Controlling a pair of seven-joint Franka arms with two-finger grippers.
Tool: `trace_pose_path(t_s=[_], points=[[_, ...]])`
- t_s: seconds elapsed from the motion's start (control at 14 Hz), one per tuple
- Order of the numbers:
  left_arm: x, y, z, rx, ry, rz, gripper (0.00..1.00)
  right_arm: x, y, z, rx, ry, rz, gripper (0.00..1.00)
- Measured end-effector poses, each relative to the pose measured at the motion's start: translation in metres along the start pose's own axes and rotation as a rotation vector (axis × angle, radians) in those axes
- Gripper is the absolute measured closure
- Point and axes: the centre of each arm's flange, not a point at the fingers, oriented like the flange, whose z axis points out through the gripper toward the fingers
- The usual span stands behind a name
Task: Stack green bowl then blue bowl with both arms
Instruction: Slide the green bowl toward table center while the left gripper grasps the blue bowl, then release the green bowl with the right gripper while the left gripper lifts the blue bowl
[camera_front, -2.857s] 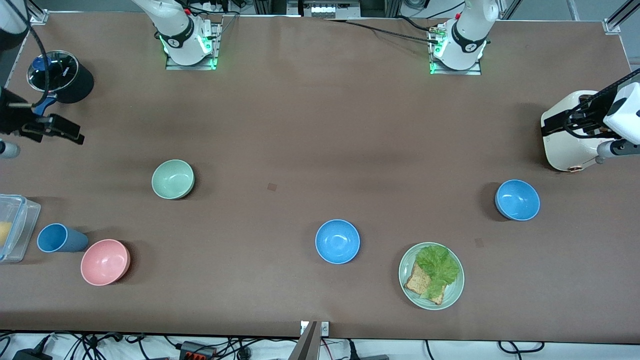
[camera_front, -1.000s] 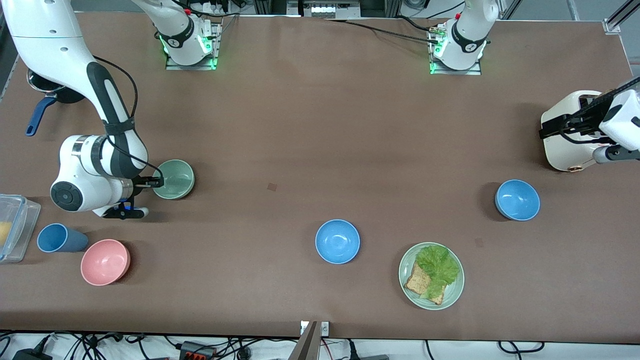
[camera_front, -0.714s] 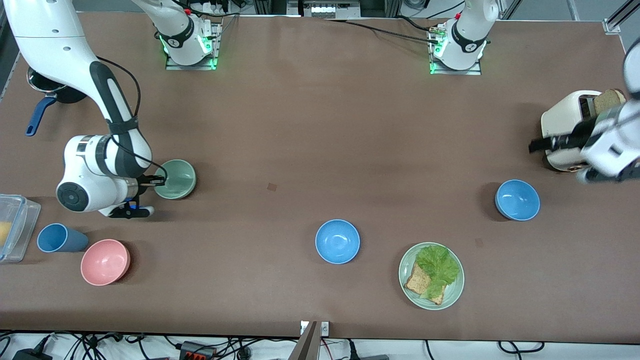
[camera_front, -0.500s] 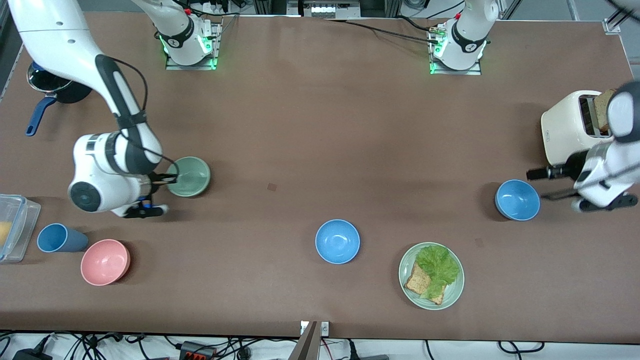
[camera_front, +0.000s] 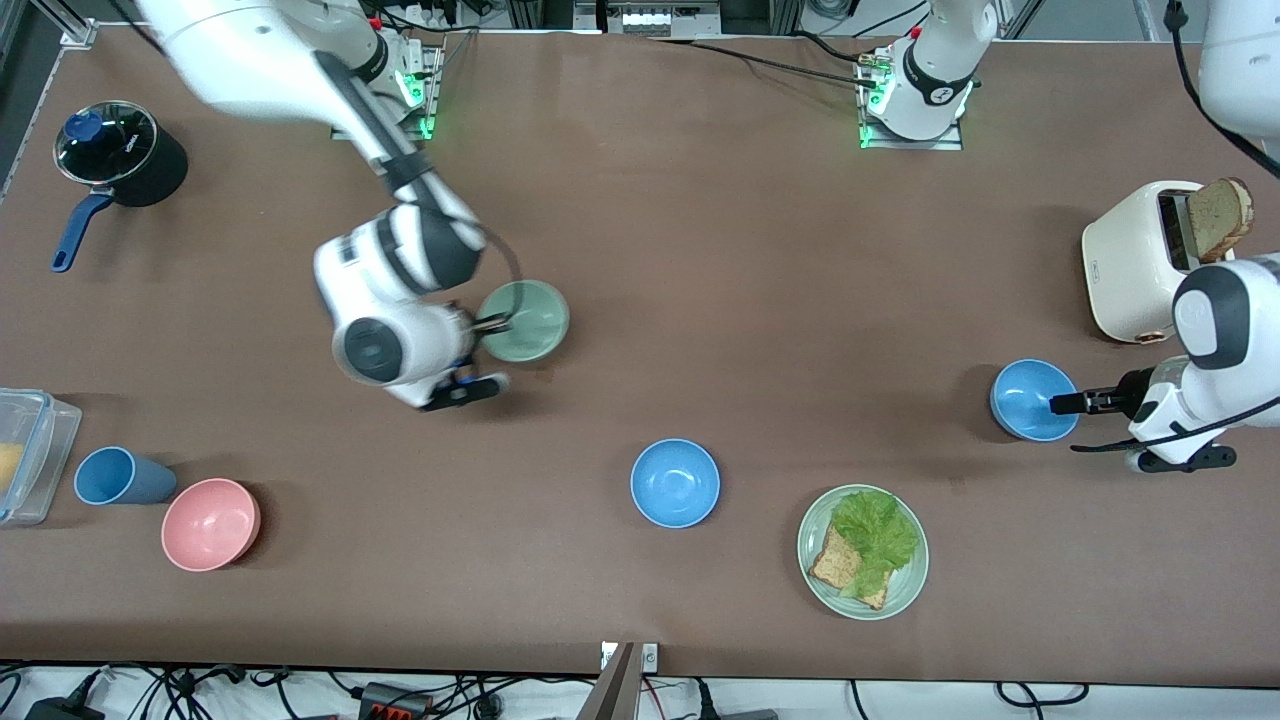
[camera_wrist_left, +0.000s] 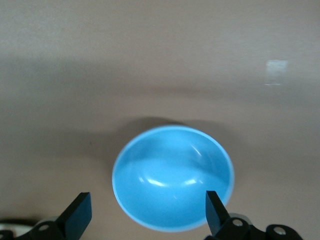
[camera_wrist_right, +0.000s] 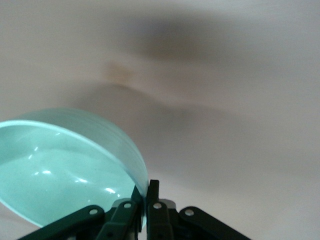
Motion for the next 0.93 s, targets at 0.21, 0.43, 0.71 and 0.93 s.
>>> trace_pose_path(t_s=[0.21,0.43,0.71,0.93], points=[[0.005,-0.01,0.028,-0.007,-0.006,0.057,0.0,-0.005,-0.064,0.027,0.011,0.04,0.037,0.95],[0.005,-0.021,0.042,-0.013,-0.016,0.084,0.02,-0.006,-0.114,0.065,0.02,0.086,0.102,0.95],[0.005,-0.027,0.056,-0.017,-0.021,0.101,0.14,-0.008,-0.144,0.091,0.035,0.106,0.155,0.95],[0.002,-0.026,0.072,-0.019,-0.019,0.121,0.27,0.0,-0.143,0.081,0.055,0.137,0.219,0.71]])
